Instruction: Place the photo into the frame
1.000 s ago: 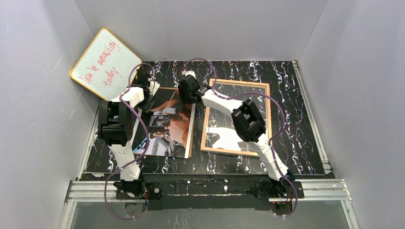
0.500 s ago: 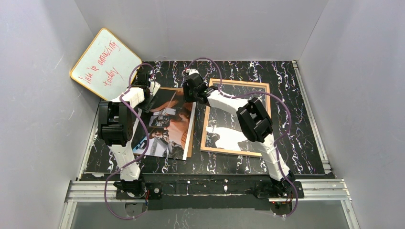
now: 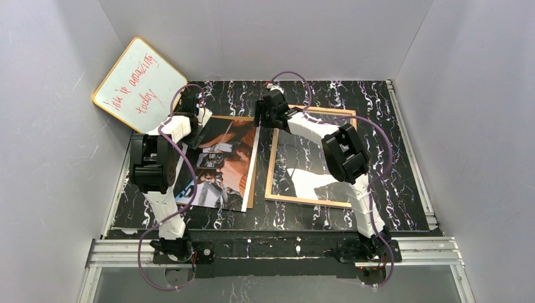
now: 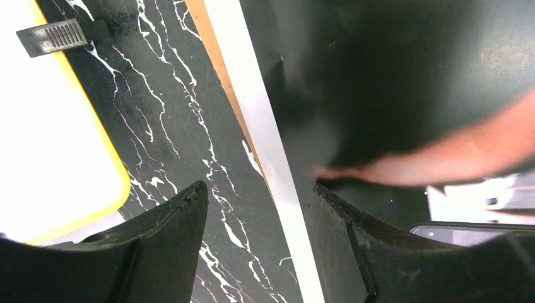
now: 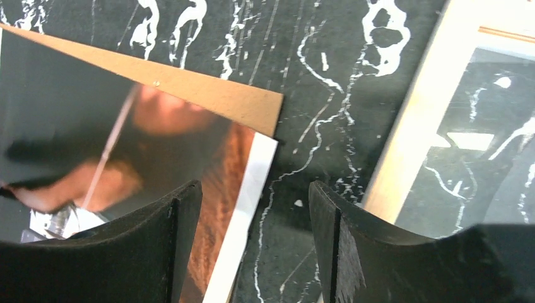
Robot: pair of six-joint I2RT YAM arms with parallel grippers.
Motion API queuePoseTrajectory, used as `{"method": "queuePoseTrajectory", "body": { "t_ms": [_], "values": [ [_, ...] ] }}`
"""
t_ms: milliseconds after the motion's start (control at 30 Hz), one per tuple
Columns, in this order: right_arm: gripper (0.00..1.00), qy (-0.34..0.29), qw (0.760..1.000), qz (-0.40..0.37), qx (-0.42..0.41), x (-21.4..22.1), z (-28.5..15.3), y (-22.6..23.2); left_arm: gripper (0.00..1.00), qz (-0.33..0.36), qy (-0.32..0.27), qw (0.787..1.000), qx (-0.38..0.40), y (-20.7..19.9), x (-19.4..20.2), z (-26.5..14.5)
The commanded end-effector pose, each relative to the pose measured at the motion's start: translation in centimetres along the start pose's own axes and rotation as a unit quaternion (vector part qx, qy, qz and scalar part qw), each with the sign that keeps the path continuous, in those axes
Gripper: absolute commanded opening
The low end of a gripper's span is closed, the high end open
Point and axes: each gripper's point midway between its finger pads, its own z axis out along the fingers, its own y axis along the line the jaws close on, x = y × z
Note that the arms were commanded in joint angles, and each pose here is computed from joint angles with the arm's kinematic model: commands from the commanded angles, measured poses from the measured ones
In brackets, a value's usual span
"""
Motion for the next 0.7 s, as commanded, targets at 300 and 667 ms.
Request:
{"method": "queuePoseTrajectory", "body": {
  "t_ms": [300,667],
  "values": [
    [0.66,0.017,0.997,0.063,-0.037,-0.6,1.2,-0.2,0.59,0.021,0.064,0.995,0.074,-4.2,4.1,1.5],
    [0.53,0.048,0.993,0.089,-0.064,0.8,2.6,0.5,0.60,0.023,0.062,0.995,0.073,-4.1,4.0,1.5]
  ]
}}
